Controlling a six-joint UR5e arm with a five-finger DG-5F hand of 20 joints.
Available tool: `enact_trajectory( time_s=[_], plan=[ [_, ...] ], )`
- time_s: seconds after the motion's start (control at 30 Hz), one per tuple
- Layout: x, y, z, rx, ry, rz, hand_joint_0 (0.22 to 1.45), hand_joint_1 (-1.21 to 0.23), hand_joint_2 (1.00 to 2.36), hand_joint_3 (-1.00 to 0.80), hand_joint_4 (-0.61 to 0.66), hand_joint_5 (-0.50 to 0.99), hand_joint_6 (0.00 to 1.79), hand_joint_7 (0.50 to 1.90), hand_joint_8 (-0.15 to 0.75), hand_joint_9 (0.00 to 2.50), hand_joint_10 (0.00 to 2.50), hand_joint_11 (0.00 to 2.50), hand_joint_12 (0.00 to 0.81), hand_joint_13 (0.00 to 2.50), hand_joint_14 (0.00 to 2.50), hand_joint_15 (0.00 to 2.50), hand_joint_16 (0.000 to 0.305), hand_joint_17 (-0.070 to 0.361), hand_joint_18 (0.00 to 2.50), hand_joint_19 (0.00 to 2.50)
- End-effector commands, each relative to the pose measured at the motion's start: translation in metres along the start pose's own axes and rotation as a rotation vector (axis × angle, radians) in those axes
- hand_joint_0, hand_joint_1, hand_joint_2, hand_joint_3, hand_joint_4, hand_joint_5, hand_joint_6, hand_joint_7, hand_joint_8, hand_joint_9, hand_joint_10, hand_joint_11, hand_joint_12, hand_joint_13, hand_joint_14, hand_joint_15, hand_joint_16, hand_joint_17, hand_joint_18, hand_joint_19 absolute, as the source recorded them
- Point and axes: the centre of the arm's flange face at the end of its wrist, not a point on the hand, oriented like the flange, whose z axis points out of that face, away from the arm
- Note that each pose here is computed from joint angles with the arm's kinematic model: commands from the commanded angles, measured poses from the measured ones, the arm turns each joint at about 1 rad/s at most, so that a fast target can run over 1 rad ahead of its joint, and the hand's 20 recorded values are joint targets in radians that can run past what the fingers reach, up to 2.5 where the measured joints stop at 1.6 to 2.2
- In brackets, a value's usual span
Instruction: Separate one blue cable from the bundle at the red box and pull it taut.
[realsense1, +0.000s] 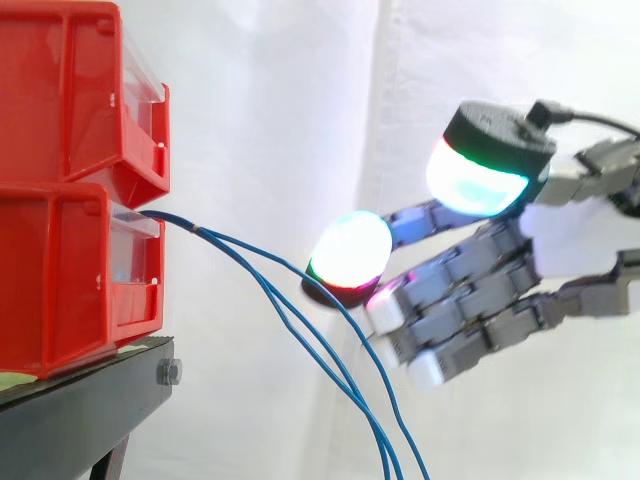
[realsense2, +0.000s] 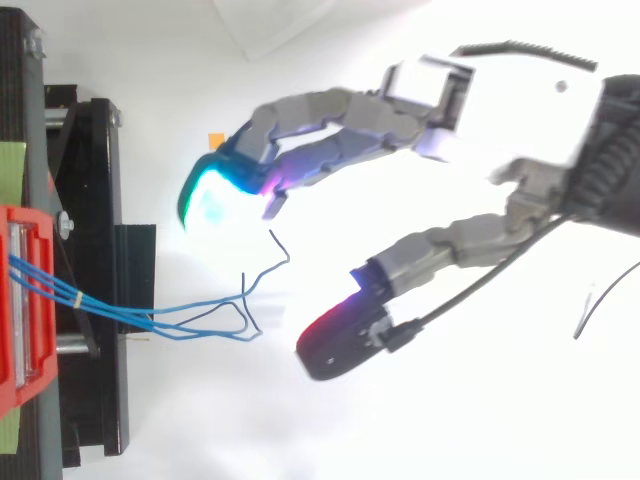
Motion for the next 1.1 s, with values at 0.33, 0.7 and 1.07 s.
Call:
enact_trajectory(
  time_s=[0.33, 0.7, 1.07],
  plan=[
    [0.017, -0.045, 0.041, -0.010, 0.047, 0.024, 0.41, -0.77, 1.00, -0.50, 0.22, -0.21, 0.50, 0.95, 0.297, 0.60, 0.02, 0.67, 0.375, 0.59, 0.01, 0.36, 0.043, 0.098, 0.49, 0.38],
    [0.021, -0.053, 0.052, -0.060, 0.036, 0.025, 0.40, -0.54, 1.00, -0.50, 0.26, -0.18, 0.50, 0.95, 0.328, 0.69, 0.02, 0.64, 0.394, 0.64, 0.01, 0.36, 0.048, 0.108, 0.53, 0.42],
    [0.037, -0.053, 0.066, -0.103, 0.081, 0.045, 0.45, -0.58, 1.00, -0.50, 0.26, -0.15, 0.50, 1.01, 0.317, 0.76, 0.02, 0.67, 0.372, 0.69, 0.02, 0.39, 0.043, 0.097, 0.57, 0.46]
  ],
)
